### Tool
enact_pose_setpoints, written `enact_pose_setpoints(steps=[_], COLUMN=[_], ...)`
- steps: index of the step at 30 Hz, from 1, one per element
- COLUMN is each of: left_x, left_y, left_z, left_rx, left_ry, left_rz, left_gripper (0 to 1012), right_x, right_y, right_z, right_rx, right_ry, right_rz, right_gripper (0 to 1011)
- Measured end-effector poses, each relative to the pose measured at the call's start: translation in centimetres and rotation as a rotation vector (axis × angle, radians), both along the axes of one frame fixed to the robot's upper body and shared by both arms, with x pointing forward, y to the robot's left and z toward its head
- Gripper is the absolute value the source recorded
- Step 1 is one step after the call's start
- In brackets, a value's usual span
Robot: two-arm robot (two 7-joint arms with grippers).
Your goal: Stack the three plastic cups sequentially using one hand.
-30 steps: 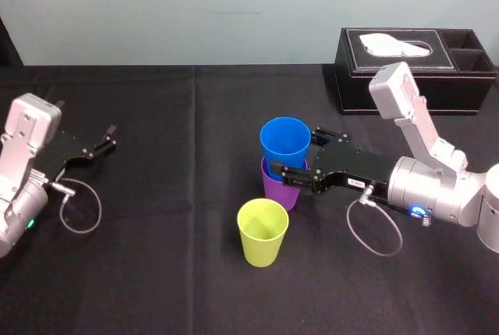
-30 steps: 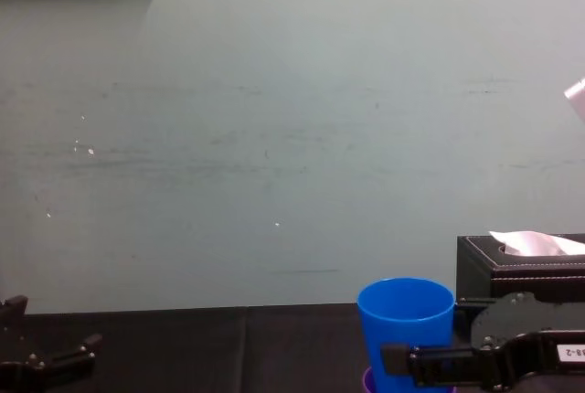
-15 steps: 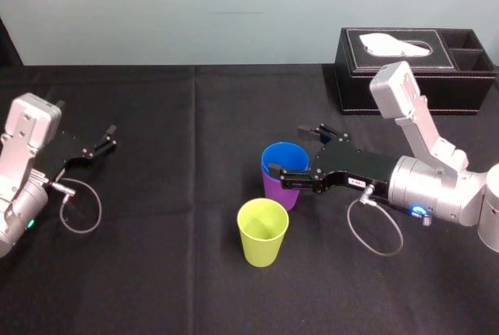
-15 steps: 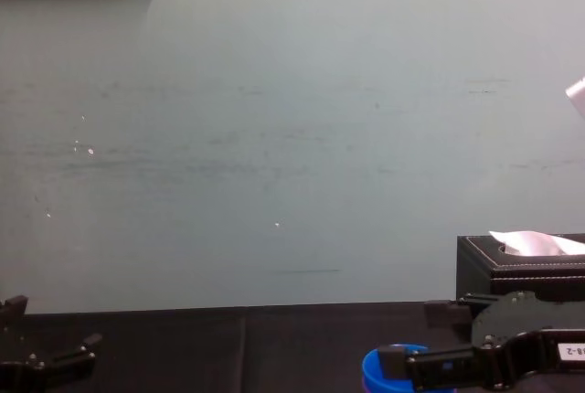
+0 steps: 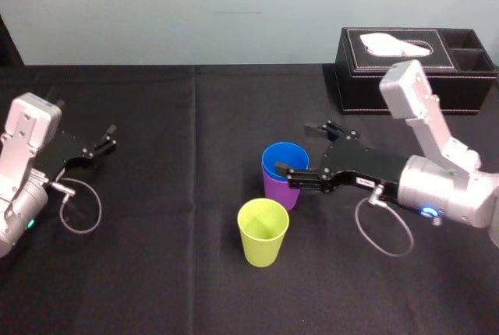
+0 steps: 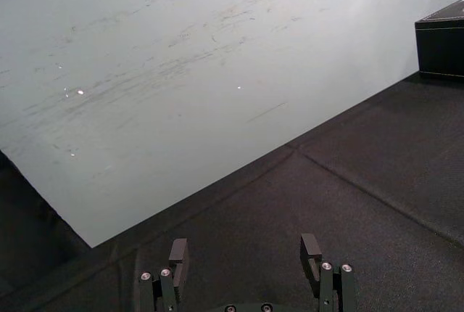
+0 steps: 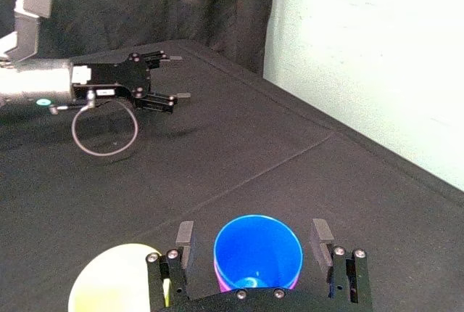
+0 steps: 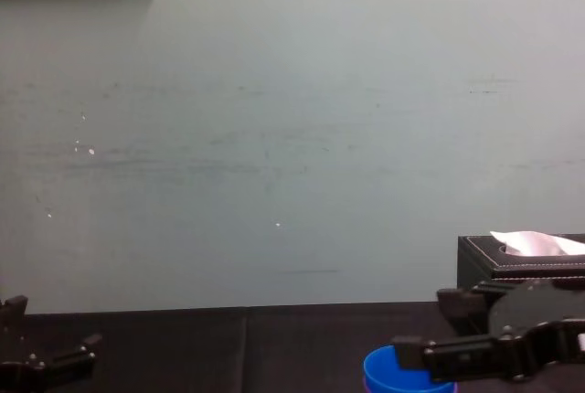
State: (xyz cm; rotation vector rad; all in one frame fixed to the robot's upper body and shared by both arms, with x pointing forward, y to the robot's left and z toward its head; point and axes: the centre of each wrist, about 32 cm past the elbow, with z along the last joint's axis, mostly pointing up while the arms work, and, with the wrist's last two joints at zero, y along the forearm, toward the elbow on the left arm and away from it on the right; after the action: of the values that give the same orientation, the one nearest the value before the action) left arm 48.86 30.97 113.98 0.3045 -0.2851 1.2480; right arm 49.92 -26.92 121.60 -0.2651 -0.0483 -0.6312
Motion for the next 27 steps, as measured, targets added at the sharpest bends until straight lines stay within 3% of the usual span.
enact_pose_setpoints(steps=[6, 14, 20, 27], left_x=[0.0, 0.0, 0.0, 0.0], left_y=[0.0, 0.0, 0.0, 0.0], left_z=[0.0, 0.0, 0.0, 0.0], left_rx=[0.000, 0.000, 0.000, 0.000], left_ry=[0.000, 0.000, 0.000, 0.000], left_rz=[0.000, 0.000, 0.000, 0.000], left_gripper=[1011, 1012, 1011, 1011], right_x=[-0.9, -2.5, -3.2, -4.0], right_y=[-1.3, -3.8, -4.7, -4.7], right_z=[1.0, 2.1, 2.2, 1.4], right_rx=[-0.016, -0.051, -0.083, -0.109], right_ry=[-0.003, 0.036, 0.055, 0.083], right_rz=[0.029, 0.118, 0.160, 0.192], right_gripper=[1003, 1003, 1003, 1003])
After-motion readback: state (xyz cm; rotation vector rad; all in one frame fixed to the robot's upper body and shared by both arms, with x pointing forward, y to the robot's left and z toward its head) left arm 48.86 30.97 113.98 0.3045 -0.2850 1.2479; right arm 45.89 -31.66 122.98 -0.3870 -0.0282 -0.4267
